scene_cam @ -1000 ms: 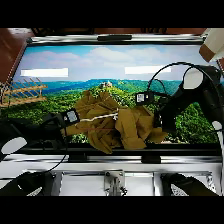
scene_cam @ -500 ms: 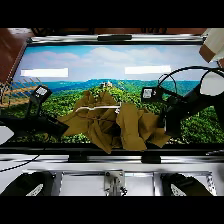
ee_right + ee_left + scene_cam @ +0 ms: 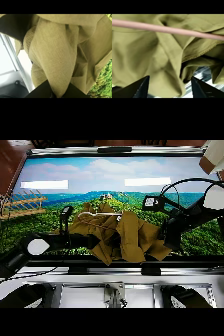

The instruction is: Fold the shirts.

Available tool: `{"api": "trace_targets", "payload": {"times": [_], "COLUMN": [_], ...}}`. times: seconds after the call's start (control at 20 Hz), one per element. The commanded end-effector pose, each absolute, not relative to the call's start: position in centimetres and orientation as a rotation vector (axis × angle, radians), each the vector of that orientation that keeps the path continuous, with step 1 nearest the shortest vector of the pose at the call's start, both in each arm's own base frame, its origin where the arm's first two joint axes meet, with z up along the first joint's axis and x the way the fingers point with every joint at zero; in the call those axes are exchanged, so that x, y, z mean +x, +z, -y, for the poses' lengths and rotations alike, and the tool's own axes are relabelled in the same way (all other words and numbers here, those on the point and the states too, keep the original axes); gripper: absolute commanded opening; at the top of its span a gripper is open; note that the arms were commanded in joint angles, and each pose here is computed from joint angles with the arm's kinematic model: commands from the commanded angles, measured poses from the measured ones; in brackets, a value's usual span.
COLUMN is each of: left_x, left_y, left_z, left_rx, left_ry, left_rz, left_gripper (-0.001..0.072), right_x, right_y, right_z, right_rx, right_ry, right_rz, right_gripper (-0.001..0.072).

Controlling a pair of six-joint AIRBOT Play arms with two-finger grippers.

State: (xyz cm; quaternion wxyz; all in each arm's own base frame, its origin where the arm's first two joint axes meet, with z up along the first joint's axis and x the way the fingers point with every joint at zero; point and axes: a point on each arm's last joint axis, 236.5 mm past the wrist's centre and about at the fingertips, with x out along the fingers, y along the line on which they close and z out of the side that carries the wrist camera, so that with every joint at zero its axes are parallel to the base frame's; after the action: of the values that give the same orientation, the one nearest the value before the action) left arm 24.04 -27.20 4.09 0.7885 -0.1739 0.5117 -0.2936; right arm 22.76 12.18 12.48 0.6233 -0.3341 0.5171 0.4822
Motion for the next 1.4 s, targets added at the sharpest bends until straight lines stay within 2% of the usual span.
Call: {"api": "trace_targets", "payload": {"times": [0.0, 0.1, 0.15, 0.2, 0.25, 0.3, 0.35, 0.4, 0.55, 0.7, 0.9, 1.0, 1.35], "left_x": [24.5, 25.1, 25.3, 25.5, 25.6, 25.8, 25.9, 26.2, 26.9, 29.2, 33.0, 33.7, 36.6], "left_y": [2.7, 2.9, 3.0, 3.0, 3.0, 3.0, 2.9, 2.8, 2.2, 2.4, 4.8, 5.6, 10.6], "left_z": [29.7, 30.4, 30.6, 30.6, 30.4, 30.2, 30.0, 29.7, 27.6, 22.2, 14.9, 13.8, 12.3], "left_rx": [-0.415, -0.455, -0.473, -0.469, -0.465, -0.465, -0.467, -0.459, -0.43, -0.367, -0.457, -0.42, -0.441], "left_ry": [-0.637, -0.634, -0.631, -0.63, -0.627, -0.622, -0.616, -0.61, -0.566, -0.456, -0.277, -0.279, -0.26], "left_rz": [-1.093, -1.073, -1.066, -1.059, -1.057, -1.057, -1.058, -1.055, -1.07, -1.045, -0.947, -0.927, -0.79], "left_gripper": [0.0594, 0.0593, 0.0495, 0.0318, 0.0256, 0.0249, 0.0121, 0.005, 0.0049, 0.0048, 0.0048, 0.0048, 0.0049], "right_x": [22.8, 22.8, 22.8, 22.8, 22.8, 22.8, 22.8, 22.7, 22.5, 22.3, 21.9, 21.8, 21.5], "right_y": [12.5, 12.5, 12.5, 12.5, 12.5, 12.5, 12.5, 12.5, 12.5, 12.8, 13.5, 13.7, 14.0], "right_z": [-12.2, -12.2, -12.2, -12.2, -12.2, -12.2, -12.2, -12.2, -12.1, -12.4, -12.7, -13.5, -14.3], "right_rx": [-0.755, -0.754, -0.754, -0.754, -0.752, -0.747, -0.739, -0.734, -0.702, -0.658, -0.653, -0.631, -0.608], "right_ry": [1.096, 1.095, 1.095, 1.095, 1.093, 1.089, 1.082, 1.076, 1.054, 1.035, 1.038, 1.067, 1.101], "right_rz": [-1.194, -1.195, -1.195, -1.195, -1.196, -1.199, -1.204, -1.209, -1.236, -1.241, -1.211, -1.186, -1.172], "right_gripper": [0.0068, 0.0068, 0.0068, 0.0068, 0.0068, 0.0068, 0.0068, 0.0068, 0.0069, 0.0068, 0.0068, 0.0068, 0.0068]}}
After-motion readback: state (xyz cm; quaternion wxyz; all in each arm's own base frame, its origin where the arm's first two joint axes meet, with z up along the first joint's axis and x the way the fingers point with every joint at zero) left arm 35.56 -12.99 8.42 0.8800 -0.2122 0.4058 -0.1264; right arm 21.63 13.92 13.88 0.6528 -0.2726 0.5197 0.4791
